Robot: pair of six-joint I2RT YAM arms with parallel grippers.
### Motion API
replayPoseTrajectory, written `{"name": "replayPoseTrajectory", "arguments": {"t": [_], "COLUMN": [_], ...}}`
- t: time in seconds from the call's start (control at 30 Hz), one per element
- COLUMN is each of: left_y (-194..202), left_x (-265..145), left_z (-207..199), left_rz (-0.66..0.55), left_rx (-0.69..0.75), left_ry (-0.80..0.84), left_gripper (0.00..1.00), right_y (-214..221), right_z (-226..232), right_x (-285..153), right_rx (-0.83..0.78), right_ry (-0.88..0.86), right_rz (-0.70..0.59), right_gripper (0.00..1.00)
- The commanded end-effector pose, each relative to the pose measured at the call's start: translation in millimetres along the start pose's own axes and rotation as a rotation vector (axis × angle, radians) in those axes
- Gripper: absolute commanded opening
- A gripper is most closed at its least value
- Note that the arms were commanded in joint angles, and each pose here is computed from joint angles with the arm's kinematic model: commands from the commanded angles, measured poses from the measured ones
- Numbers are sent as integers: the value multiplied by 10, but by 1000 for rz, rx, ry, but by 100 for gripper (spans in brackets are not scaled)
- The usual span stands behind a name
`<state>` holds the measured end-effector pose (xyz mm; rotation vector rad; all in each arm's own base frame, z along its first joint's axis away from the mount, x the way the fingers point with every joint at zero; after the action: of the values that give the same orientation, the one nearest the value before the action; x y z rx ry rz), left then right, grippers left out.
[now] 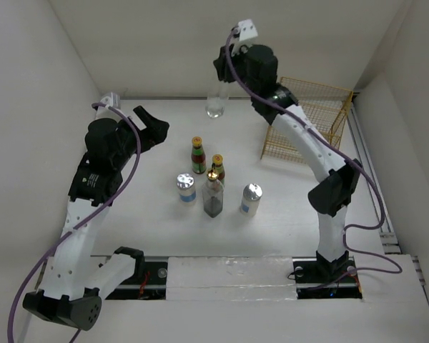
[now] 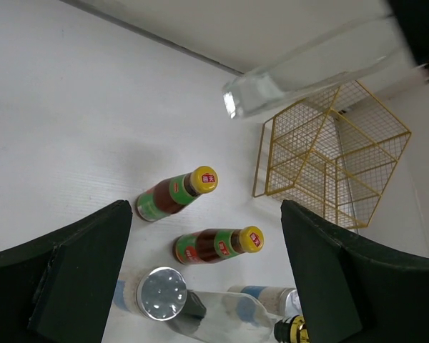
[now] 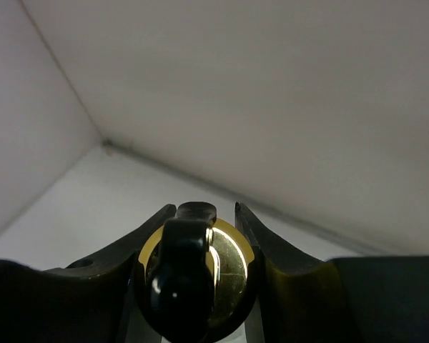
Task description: Organize the condiment bottles
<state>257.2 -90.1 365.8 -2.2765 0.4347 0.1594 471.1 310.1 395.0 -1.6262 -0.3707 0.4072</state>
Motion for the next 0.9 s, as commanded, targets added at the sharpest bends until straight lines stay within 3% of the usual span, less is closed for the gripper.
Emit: {"name": "replayPoseTrajectory", "arguments": {"t": [0.0, 0.17, 0.5, 0.87], "left_y": [-48, 7, 35, 24], "left_x": [9, 37, 102, 148], "left_z": [-42, 12, 37, -8], "left_rz": [-34, -20, -4, 2], "left_rx": [17, 16, 6, -3], "left_ry": [27, 13, -1, 18], "left_gripper": [82, 82, 82, 82], "right_y": [-1395, -1745, -1860, -1586], "right_z": [-591, -1108, -2005, -2556], "right_x": [-566, -796, -1222, -1212], "right_rx": [49, 55, 37, 15], "right_ry": [134, 254, 452, 554], "right_rz": [-357, -443, -465, -406], "right_gripper": [0, 0, 0, 0]}}
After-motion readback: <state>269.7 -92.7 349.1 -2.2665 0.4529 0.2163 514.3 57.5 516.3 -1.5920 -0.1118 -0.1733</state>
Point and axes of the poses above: each gripper's point midway between its finger pads, its own x axis out along the fingers, its own z axis along the line the jaws close on, y = z × x, the point moved 5 cm from there along -x, back along the fingers, and after that the axes turned 8 degrees about -x, right-handed, at the moved point
